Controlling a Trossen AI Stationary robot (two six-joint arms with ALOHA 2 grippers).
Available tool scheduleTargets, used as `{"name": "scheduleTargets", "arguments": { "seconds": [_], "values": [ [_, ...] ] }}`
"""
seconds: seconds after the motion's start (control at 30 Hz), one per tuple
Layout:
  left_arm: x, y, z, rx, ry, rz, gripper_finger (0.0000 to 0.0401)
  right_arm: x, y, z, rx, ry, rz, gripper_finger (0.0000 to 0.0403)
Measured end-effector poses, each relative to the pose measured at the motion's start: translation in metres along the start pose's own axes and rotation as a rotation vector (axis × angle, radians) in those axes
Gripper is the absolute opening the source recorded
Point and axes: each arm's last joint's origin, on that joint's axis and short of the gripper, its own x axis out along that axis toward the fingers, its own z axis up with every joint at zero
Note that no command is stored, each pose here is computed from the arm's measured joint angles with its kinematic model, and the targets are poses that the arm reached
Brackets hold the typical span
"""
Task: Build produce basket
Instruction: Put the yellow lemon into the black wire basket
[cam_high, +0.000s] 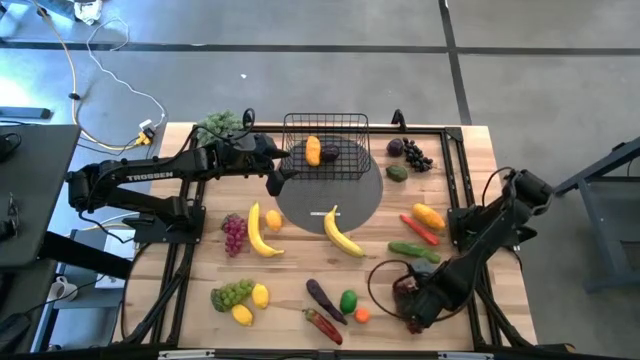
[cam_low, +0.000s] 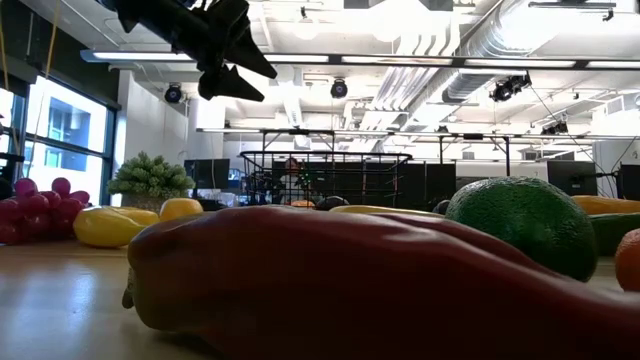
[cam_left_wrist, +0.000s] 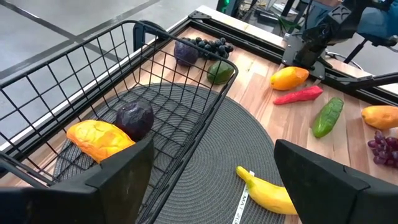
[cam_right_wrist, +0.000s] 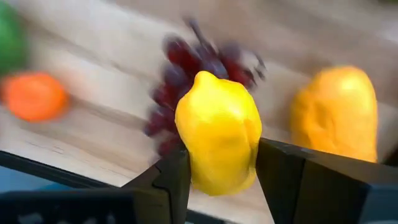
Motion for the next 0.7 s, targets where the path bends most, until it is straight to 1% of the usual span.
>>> {"name": "scheduleTargets", "arguments": {
  "seconds": [0.17,0.27,0.53,0.7],
  "values": [
    [0.0,0.0,0.0,0.029,-0.001,0.003,0.0323,-0.013,0.005,0.019,-0.014,-0.136,0.112,0.0134],
    [0.0,0.0,0.0,0.041,-0.003,0.014,0.0323,-0.021,0.01,0.035,-0.021,-0.212,0.16,0.0134],
    [0.0,0.002,0.0,0.041,-0.007,0.037,0.0323,-0.042,0.019,0.087,-0.085,-0.356,0.226,0.0134],
    [0.0,0.003,0.001,0.041,-0.016,0.082,0.0323,-0.058,0.021,0.123,-0.13,-0.438,0.266,0.0134]
  ]
}}
